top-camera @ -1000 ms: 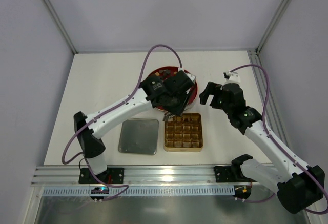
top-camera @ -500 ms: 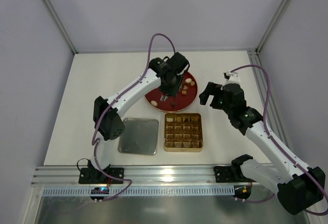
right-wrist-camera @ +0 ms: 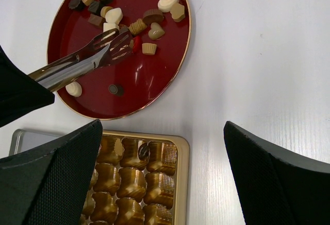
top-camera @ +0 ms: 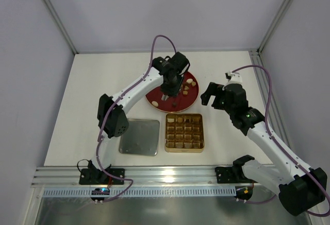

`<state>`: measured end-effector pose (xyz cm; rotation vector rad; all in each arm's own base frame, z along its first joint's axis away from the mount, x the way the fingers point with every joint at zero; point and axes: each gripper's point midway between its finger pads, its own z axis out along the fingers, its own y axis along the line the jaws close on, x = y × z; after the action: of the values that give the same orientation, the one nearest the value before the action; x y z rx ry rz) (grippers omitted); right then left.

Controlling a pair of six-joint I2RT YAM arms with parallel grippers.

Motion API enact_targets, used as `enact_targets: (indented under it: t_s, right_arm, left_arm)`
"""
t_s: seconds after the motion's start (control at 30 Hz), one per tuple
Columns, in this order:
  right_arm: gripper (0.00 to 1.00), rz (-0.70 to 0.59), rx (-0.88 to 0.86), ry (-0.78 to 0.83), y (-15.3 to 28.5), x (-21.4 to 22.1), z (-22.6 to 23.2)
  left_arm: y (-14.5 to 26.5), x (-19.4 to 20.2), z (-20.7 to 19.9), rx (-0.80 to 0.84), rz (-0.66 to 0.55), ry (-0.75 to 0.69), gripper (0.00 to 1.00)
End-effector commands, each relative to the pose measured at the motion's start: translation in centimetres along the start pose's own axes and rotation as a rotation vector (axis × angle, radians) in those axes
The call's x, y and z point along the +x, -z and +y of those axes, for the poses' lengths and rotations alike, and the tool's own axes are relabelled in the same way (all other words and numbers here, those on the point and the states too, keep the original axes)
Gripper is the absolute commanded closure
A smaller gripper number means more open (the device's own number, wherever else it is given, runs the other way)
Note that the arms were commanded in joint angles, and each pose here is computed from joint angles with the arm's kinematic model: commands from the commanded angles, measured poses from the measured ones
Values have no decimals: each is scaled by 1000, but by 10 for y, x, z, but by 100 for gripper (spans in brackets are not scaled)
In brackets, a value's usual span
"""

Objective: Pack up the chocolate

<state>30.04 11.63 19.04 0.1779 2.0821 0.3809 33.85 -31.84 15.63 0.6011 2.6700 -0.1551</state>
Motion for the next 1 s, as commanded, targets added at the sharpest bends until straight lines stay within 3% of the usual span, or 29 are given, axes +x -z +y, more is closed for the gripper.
enact_targets:
  t_s: [0.0,0.97]
  right_arm:
    - [0,-35,-15,2,2,-11,3]
    - [0,-33,-1,4,0,-13,-5]
  left_arm:
    - [4,-15,-4,32,-42,-12,62]
    - [-21,-21,4,45,-9,6,63]
